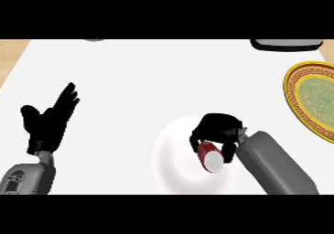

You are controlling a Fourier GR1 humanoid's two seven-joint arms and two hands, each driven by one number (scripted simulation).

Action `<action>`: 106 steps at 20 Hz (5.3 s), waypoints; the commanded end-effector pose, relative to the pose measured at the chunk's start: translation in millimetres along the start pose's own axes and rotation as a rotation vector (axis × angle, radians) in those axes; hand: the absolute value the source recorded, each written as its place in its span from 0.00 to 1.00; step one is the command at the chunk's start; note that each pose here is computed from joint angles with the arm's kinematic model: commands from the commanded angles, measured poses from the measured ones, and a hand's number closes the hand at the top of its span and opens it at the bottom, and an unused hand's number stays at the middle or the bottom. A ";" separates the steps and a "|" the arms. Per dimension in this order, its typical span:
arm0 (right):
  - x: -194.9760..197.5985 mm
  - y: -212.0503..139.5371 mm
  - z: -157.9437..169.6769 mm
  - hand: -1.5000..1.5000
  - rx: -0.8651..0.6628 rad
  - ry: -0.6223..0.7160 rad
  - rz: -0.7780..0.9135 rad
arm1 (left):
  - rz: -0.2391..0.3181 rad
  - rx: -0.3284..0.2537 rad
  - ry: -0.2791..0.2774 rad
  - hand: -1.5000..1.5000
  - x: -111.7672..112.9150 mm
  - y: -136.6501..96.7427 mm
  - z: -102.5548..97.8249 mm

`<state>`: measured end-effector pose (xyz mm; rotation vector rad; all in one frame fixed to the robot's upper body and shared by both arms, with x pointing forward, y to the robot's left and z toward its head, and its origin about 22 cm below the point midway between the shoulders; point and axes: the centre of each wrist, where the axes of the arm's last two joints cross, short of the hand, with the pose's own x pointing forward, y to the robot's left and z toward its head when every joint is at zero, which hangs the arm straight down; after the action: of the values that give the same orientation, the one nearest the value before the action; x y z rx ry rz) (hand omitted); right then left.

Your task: Pick the can from the plate and place it in the plate

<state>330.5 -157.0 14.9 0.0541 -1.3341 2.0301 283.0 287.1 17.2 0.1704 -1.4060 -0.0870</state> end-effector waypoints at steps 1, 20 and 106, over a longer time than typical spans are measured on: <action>7.4 9.9 8.8 1.00 0.008 -0.027 -0.024 | 0.007 0.006 0.014 0.50 -11.9 1.4 12.2; -38.1 -73.4 63.8 1.00 -1.110 1.019 -0.193 | 0.014 0.005 -0.002 0.50 7.3 10.5 -0.6; -112.8 115.6 419.5 0.00 -1.717 0.845 -0.814 | 0.022 0.007 -0.012 0.50 3.7 -9.2 -10.4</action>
<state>217.8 -579.7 71.4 -0.7559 -1.5993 -0.1937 286.8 285.4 15.1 0.1704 -1.4128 -0.0828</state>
